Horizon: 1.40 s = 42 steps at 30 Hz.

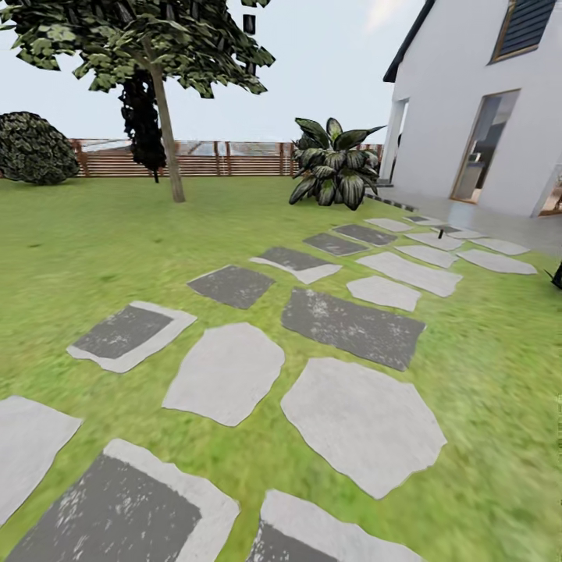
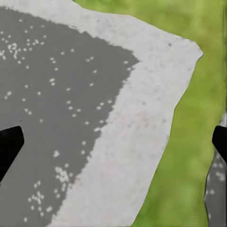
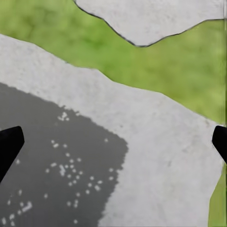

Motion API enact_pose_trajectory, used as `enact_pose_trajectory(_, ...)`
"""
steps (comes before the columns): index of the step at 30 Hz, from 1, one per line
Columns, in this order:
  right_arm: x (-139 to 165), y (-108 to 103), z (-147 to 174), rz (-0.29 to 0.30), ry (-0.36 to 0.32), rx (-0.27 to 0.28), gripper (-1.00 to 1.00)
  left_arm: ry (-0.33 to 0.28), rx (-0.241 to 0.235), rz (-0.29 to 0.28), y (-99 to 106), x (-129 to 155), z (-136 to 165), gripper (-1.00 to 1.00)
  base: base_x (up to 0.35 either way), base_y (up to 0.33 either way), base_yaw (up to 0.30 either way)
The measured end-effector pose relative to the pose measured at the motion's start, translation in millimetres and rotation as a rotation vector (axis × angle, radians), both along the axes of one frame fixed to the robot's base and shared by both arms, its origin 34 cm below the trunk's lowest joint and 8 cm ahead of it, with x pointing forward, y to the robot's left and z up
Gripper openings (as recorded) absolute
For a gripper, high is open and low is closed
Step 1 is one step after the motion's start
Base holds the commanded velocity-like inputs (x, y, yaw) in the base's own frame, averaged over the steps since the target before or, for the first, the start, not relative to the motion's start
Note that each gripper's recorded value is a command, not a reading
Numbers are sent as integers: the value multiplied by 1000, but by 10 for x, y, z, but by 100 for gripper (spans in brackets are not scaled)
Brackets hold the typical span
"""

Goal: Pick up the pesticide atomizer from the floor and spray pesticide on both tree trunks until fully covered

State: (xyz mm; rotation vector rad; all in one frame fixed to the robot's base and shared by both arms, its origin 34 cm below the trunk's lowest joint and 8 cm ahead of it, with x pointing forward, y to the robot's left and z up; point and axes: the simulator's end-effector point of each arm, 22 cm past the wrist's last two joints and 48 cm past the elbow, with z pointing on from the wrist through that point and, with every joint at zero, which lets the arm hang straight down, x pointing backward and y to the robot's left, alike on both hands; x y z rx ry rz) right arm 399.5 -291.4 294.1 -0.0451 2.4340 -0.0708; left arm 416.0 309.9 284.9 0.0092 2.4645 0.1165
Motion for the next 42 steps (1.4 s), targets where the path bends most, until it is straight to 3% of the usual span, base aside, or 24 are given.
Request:
enact_pose_trajectory(11, 0, 1, 0, 0, 0, 0, 100, 0, 0, 0, 0, 0, 0, 100, 340, 0, -227)
enact_pose_trajectory(42, -7, 3, -5, 1, 3, 0, 100, 0, 0, 0, 0, -1, 0, 100, 340, 0, -2)
